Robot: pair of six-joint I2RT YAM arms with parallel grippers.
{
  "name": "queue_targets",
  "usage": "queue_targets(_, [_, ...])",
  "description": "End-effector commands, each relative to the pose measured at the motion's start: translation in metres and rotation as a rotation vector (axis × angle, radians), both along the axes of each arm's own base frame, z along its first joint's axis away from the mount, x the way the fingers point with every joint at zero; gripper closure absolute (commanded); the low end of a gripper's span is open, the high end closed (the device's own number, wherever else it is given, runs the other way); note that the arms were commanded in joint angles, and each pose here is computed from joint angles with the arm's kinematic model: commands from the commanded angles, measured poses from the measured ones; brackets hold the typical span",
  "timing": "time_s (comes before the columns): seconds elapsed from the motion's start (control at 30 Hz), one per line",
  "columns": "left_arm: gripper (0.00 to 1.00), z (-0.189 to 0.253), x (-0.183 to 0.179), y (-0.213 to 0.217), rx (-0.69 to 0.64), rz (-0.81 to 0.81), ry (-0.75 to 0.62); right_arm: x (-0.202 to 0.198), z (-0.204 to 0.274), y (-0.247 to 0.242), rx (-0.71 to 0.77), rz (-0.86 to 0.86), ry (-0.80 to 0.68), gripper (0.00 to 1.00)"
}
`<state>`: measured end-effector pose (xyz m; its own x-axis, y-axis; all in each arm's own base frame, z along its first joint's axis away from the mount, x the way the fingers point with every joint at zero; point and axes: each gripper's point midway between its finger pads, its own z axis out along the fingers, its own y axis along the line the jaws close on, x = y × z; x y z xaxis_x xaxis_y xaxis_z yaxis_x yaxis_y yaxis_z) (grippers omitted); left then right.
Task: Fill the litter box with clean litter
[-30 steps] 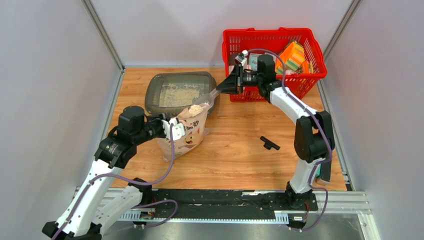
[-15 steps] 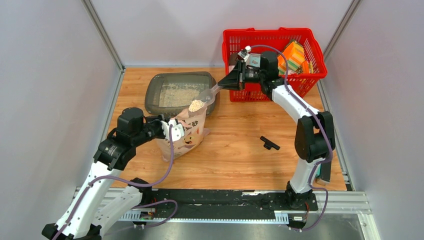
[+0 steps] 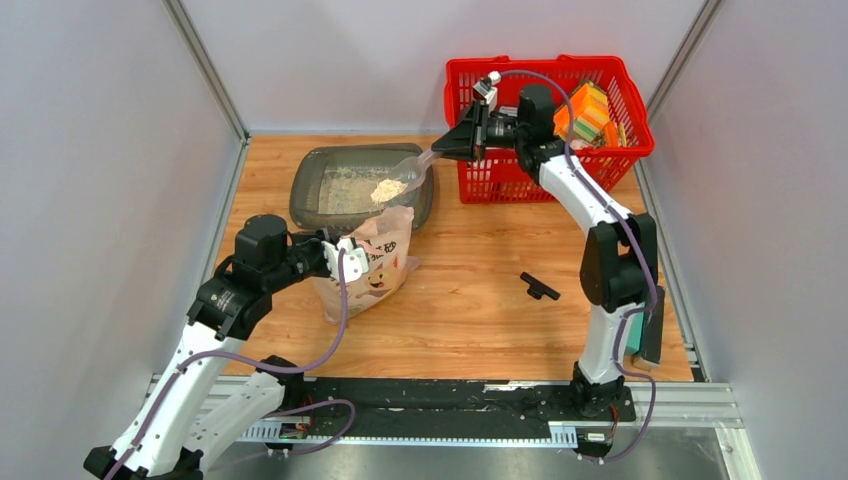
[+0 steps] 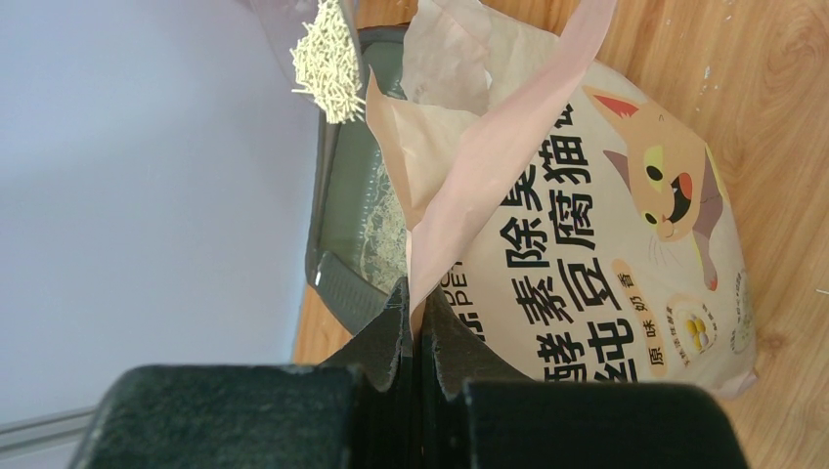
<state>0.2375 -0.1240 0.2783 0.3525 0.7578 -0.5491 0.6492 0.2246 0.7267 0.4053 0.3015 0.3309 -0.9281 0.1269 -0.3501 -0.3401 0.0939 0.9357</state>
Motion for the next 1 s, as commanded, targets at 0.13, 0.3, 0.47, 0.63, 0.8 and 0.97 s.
queue_targets(0.13, [1.0,0.058,0.007,-0.007,-0.077,-0.024,-0.183,0.066,0.008,0.009,-0.001,-0.091,-0.161,1.0])
queue_targets(0.3, [1.0,0.054,0.005,-0.006,-0.075,-0.023,-0.161,0.114,0.003,0.015,-0.066,-0.158,-0.322,1.0])
queue_targets(0.47, [1.0,0.054,0.005,-0.006,-0.076,-0.017,-0.157,0.142,-0.018,0.015,-0.146,-0.228,-0.401,1.0])
queue_targets(0.63, [1.0,0.054,0.004,-0.005,-0.08,-0.013,-0.15,0.15,-0.024,0.012,-0.239,-0.279,-0.541,1.0])
queue_targets(0.8, [1.0,0.055,0.002,-0.005,-0.093,-0.011,-0.142,0.135,-0.016,0.022,-0.356,-0.261,-0.79,1.0])
queue_targets(0.97, [1.0,0.056,-0.002,-0.008,-0.144,-0.005,-0.107,0.107,-0.002,0.033,-0.521,-0.213,-1.146,1.0])
